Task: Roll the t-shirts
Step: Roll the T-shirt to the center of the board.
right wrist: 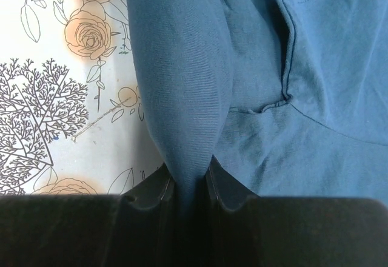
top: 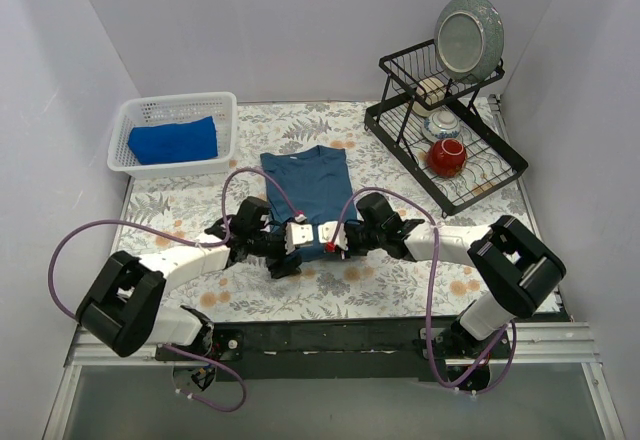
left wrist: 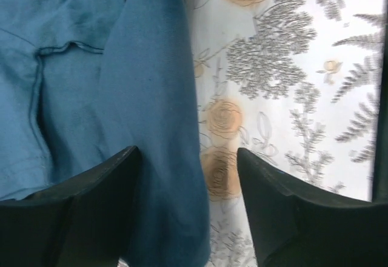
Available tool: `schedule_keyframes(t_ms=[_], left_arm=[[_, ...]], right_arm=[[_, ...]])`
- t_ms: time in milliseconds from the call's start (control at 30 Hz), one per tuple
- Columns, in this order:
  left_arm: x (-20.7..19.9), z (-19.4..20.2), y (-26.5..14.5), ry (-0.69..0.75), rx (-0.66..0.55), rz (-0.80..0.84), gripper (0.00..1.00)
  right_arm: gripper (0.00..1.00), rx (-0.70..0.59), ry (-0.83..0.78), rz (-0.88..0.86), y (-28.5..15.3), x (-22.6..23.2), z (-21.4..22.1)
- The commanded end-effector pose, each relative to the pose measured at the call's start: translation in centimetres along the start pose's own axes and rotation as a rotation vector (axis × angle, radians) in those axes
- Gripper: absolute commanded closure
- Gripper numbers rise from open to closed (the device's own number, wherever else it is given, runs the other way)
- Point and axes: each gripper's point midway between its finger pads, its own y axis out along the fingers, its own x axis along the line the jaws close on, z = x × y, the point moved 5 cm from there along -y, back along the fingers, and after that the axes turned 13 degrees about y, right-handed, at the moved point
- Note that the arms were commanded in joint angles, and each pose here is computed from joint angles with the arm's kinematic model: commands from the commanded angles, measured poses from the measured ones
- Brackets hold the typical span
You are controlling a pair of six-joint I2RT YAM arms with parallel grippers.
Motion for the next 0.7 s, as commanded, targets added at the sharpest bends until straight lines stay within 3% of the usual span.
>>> schedule_keyframes(t_ms=[0,100,133,267,400,433,667], left_arm=[[1.6,0.4,0.9,0.088,0.047,-0.116,0.42],[1.9,1.0,1.0,0.078,0.087,-0.126,0.66],[1.7,0.9,0.7,0.073,0.101,-0.108,0.81],[1.2,-0.8,-0.8,0.019,0.074,-0.013,1.00],[-0.3,-2.1,-2.6,-0.128,0.050,0.256,1.00],[-1.9,-2.5,-3.4,-0.219,0.044,0.349,1.00],[-3.1,-1.8,-4.5,-0.377,0.054,0.529,1.00]], right_arm=[[0.99,-0.029,0.019,-0.017,0.4,-0.4,-1.4],[0.99,-0.008,0.036,-0.040,0.4,-0.2,-1.2],[0.99,0.011,0.049,-0.067,0.3,0.3,-0.8],[0.99,0.048,0.105,-0.164,-0.5,1.3,-0.8],[0.99,0.123,0.263,-0.322,-2.5,2.7,-1.1],[0.99,0.084,0.258,-0.390,-3.0,3.0,-2.3],[0.99,0.186,0.422,-0.688,-5.4,7.1,-1.3]])
